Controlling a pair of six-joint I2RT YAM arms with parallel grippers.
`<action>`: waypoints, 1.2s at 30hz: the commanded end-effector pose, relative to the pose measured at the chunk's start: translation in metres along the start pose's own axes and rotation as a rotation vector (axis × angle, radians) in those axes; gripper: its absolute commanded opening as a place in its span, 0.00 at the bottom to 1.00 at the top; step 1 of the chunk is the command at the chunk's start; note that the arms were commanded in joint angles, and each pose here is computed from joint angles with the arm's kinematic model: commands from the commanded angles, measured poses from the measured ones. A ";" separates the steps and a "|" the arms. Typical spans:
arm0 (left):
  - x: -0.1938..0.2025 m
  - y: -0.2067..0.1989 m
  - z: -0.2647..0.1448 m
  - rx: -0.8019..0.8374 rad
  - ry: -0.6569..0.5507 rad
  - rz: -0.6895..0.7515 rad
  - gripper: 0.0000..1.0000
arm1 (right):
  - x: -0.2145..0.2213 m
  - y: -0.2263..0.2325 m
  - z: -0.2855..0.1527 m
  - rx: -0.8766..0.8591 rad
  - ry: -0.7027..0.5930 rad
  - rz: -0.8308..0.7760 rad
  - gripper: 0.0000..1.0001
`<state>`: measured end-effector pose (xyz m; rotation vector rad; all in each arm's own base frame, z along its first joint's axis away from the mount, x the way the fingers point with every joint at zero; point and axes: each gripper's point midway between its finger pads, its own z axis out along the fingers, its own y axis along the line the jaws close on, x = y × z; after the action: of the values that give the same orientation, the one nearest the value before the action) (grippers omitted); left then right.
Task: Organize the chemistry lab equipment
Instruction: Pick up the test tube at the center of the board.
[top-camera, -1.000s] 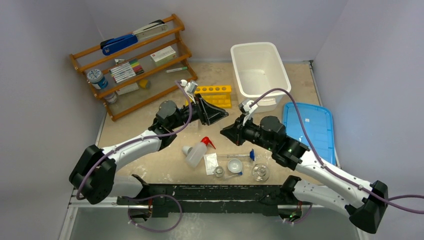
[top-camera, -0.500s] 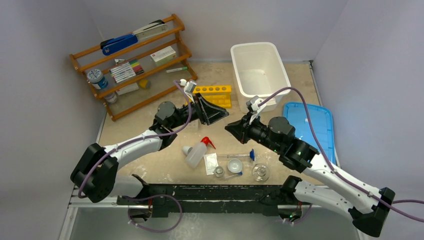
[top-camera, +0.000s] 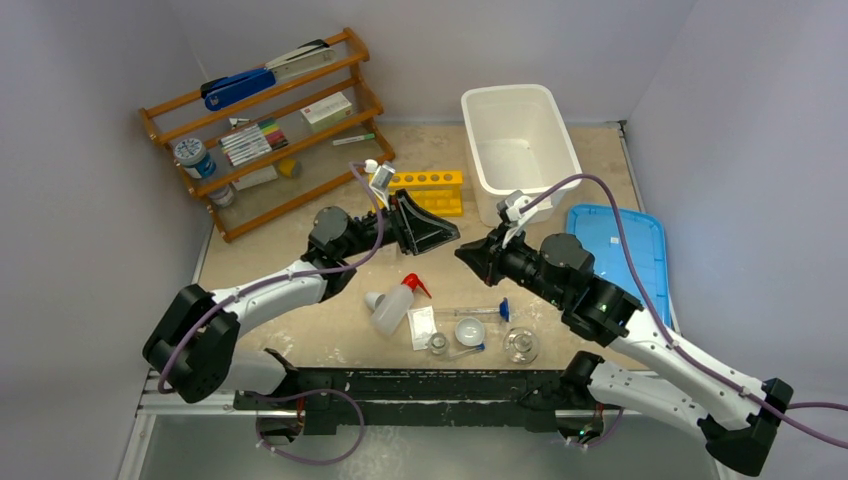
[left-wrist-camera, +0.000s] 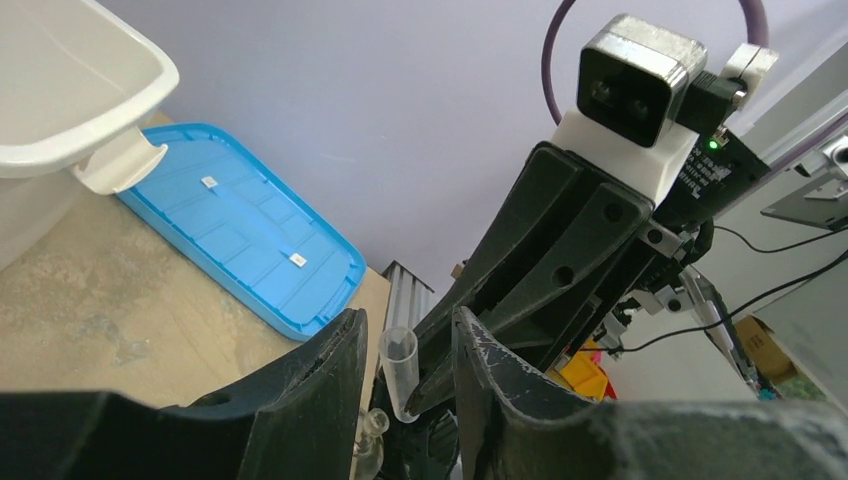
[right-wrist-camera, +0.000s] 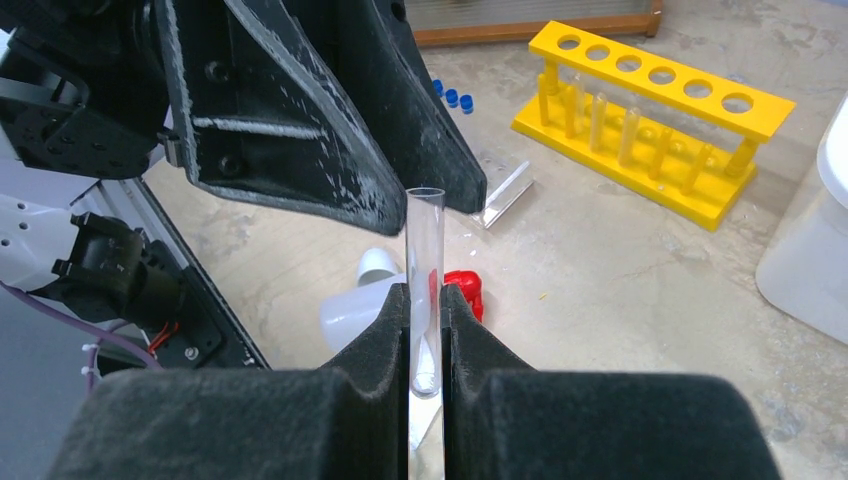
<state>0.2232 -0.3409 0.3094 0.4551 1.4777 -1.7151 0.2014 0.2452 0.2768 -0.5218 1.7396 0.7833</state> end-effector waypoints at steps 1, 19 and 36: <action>0.003 -0.011 0.004 0.060 0.015 0.028 0.34 | -0.037 0.007 -0.007 -0.011 -0.093 -0.017 0.00; -0.002 -0.006 0.008 0.043 -0.020 -0.024 0.05 | -0.033 0.003 -0.004 0.006 -0.086 -0.014 0.10; -0.054 -0.021 0.001 0.257 -0.329 -0.347 0.05 | -0.090 -0.020 -0.069 0.120 -0.426 0.051 0.64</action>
<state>0.2435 -0.3480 0.3170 0.1801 1.4055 -1.9542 0.2000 0.2045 0.3253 -0.3487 1.5888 0.7377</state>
